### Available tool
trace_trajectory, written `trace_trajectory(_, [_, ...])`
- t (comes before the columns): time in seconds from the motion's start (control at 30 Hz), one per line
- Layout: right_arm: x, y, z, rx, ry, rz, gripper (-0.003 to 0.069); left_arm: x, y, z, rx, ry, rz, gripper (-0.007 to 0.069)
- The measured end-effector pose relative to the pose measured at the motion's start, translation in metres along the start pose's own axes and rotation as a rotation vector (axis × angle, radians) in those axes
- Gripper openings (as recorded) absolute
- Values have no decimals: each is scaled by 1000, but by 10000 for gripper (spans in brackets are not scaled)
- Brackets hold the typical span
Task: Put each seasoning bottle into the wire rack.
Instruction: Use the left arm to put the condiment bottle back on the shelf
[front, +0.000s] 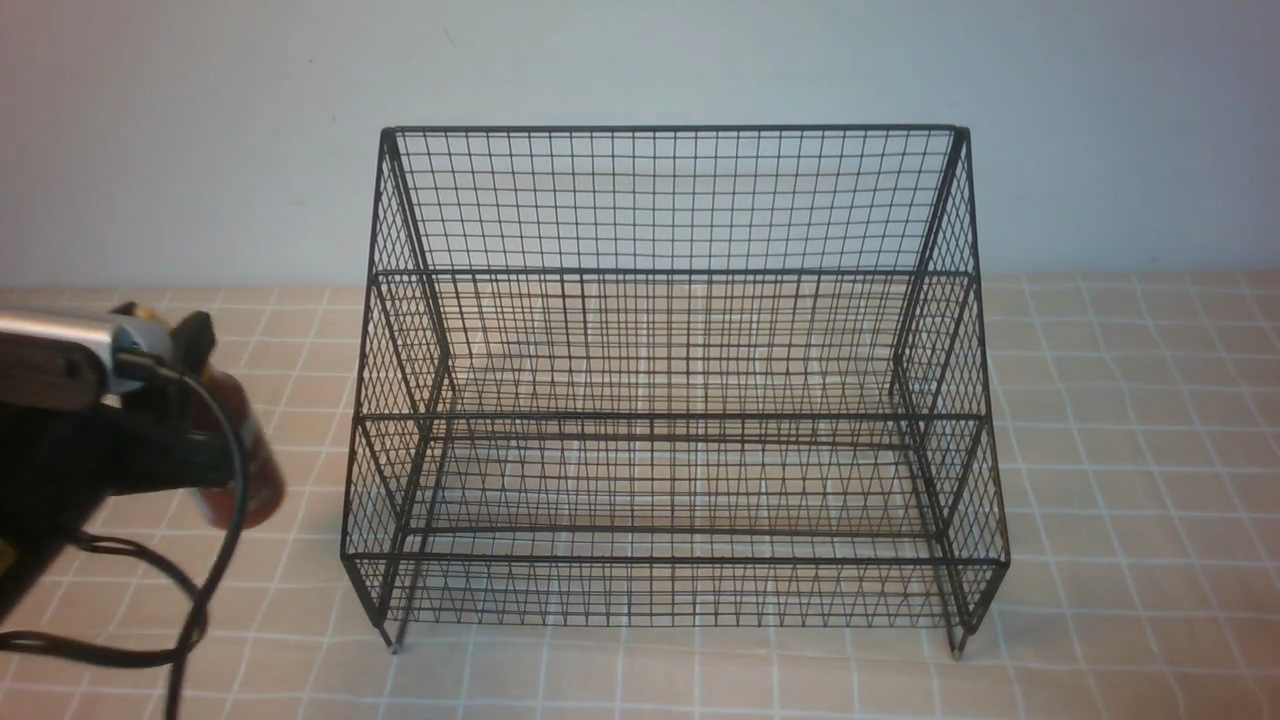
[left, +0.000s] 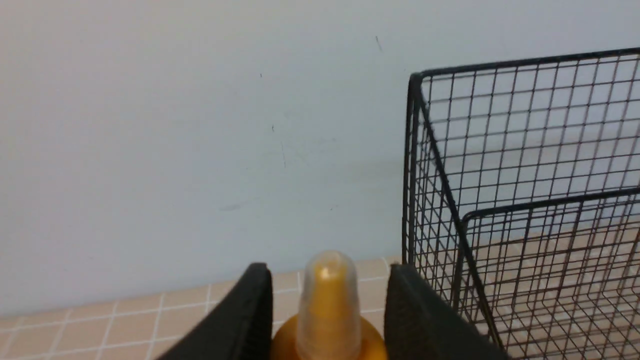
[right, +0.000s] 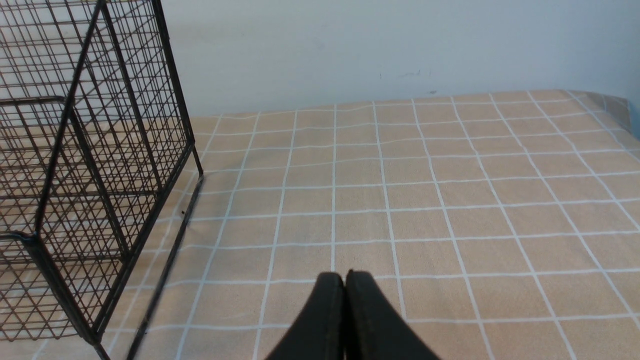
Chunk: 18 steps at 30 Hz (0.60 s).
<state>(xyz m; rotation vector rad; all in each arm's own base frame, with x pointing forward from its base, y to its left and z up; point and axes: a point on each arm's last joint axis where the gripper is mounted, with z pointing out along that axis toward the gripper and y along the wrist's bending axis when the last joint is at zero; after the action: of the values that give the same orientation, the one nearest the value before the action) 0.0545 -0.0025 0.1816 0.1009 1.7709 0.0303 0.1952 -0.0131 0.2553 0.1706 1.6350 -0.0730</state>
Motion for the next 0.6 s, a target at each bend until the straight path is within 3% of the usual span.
trace_trajectory(0.17, [0,0,0,0,0,0,-15,-50,-9,-40,25,-94,18,259])
trace_trajectory(0.27, [0,0,0,0,0,0,-15,-71,-23,-59,128,-197,-8,259])
trace_trajectory(0.47, [0,0,0,0,0,0,-15,-69,-44,-56,303,-154,-77,259])
trace_trajectory(0.6, [0,0,0,0,0,0,-15,-61,-51,-42,362,-100,-91,259])
